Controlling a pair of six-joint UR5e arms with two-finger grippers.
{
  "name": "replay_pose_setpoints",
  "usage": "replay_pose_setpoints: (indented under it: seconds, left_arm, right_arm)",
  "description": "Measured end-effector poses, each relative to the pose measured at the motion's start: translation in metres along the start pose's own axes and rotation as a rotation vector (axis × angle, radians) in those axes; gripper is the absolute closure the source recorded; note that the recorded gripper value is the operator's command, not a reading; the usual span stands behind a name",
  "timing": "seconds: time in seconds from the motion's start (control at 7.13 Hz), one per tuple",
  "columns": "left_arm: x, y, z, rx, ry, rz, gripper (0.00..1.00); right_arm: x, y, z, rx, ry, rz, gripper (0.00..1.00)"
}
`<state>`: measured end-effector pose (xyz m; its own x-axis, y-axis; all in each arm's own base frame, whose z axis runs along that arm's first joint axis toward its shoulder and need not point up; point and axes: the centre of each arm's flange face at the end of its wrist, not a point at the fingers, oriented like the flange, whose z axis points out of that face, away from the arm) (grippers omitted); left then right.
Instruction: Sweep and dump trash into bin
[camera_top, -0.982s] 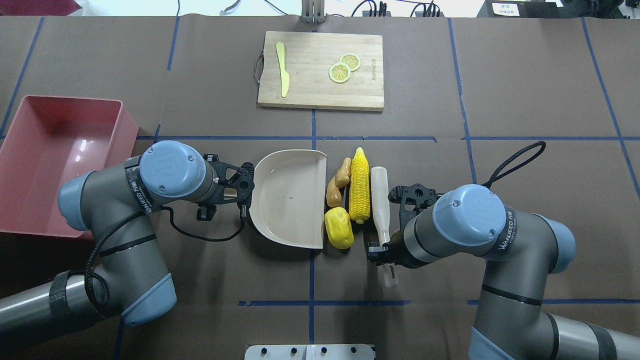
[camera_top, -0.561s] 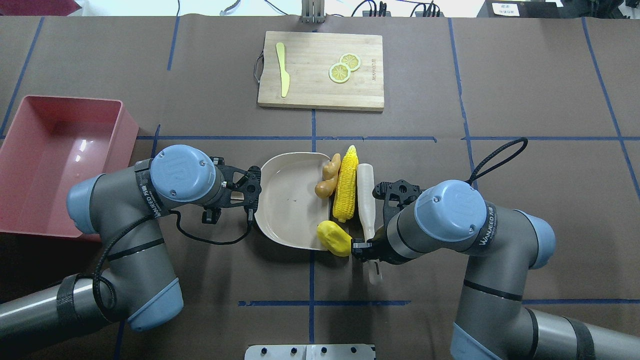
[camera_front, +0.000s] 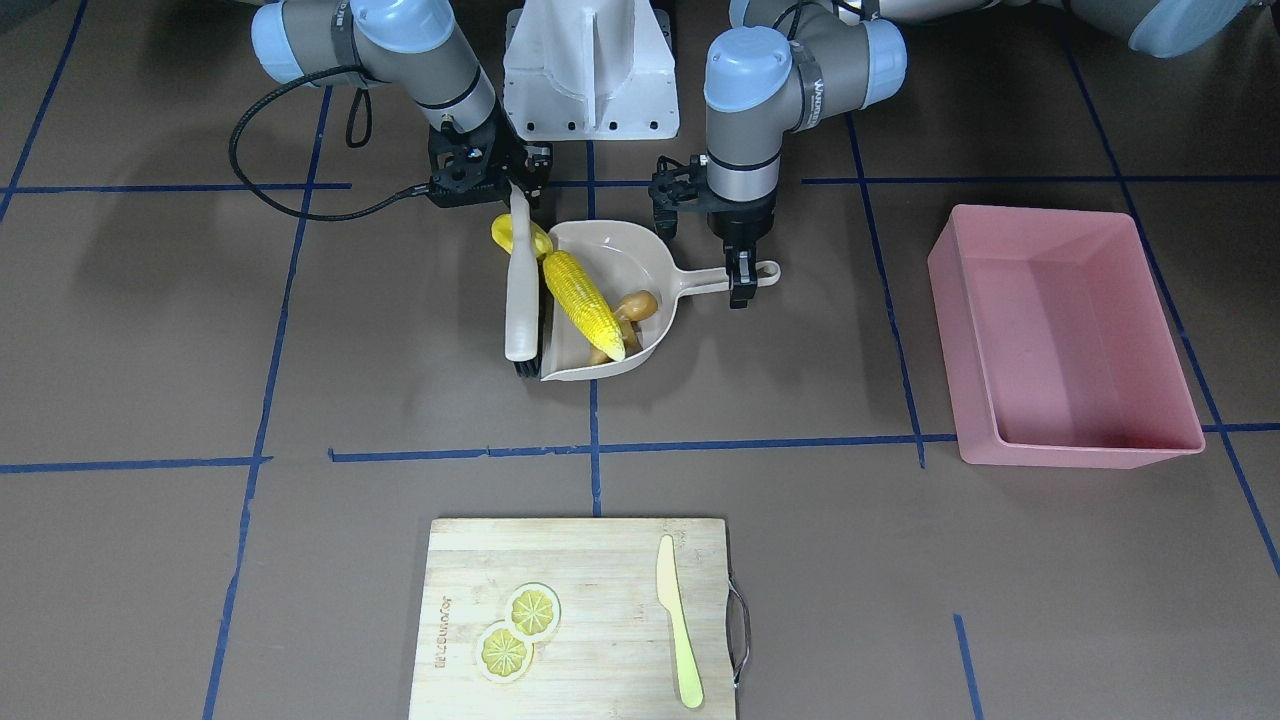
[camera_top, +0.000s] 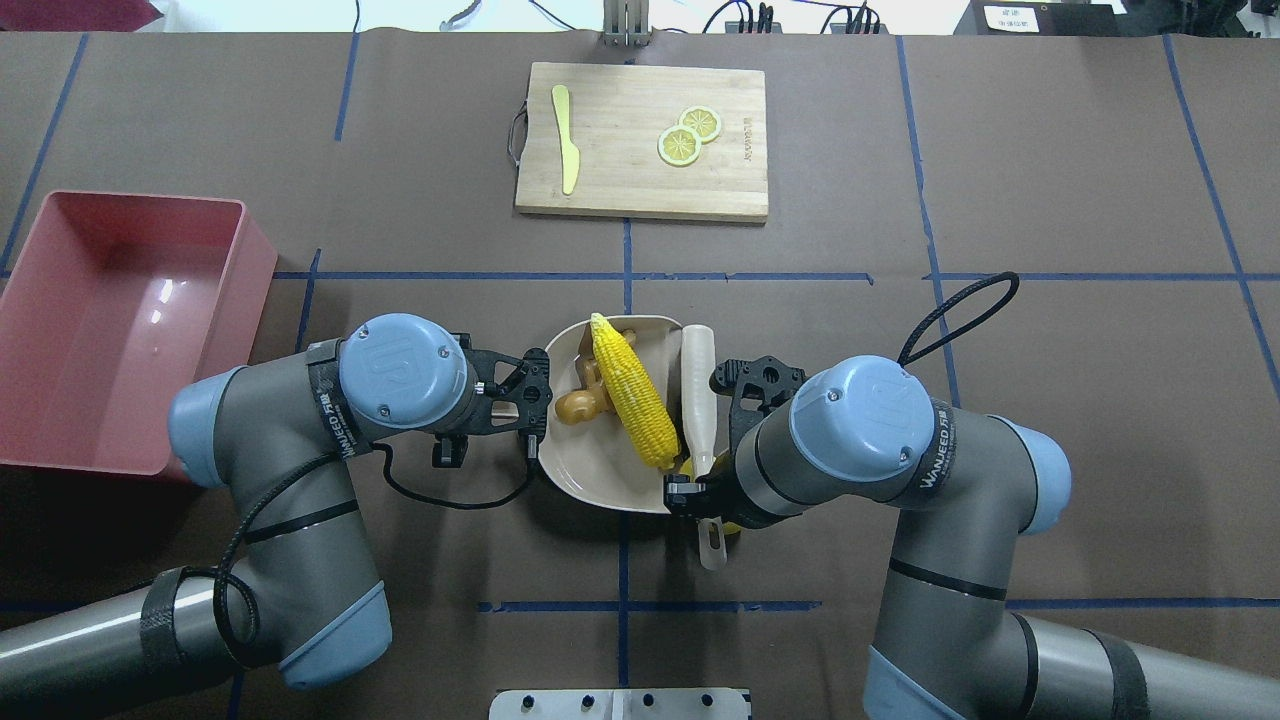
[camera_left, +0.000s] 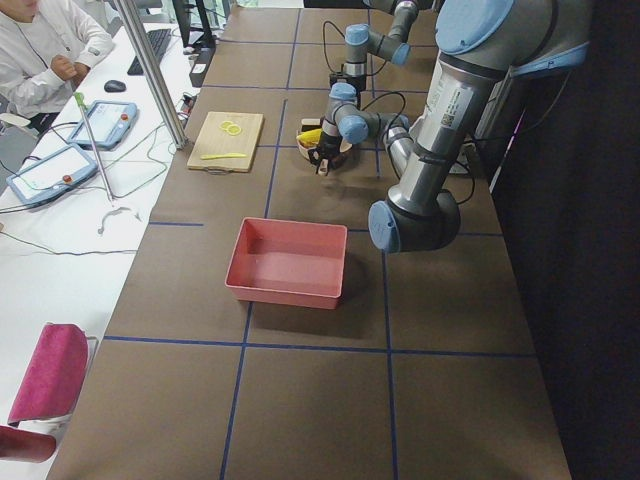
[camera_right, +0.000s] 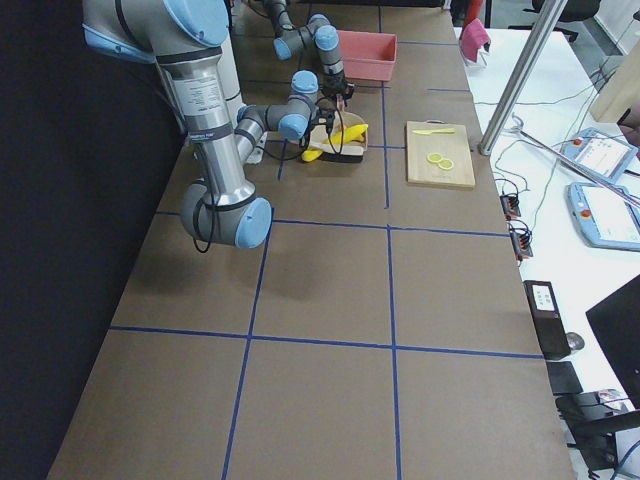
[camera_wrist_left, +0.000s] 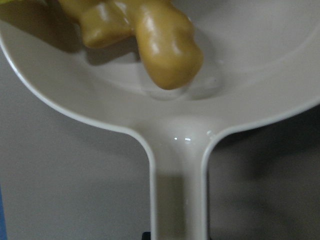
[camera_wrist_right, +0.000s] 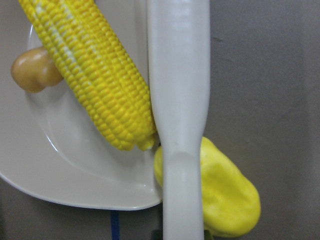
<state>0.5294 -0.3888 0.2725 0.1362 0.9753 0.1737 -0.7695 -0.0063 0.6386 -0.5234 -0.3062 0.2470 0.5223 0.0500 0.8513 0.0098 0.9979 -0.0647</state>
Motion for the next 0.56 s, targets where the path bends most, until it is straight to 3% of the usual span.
replay_pose_setpoints:
  seconds: [0.56]
  left_arm:
    - [0.011, -0.0068, 0.002, 0.009, 0.011, -0.004, 0.92]
  right_arm:
    - [-0.0101, -0.0015, -0.0047, 0.004, -0.017, 0.004, 0.99]
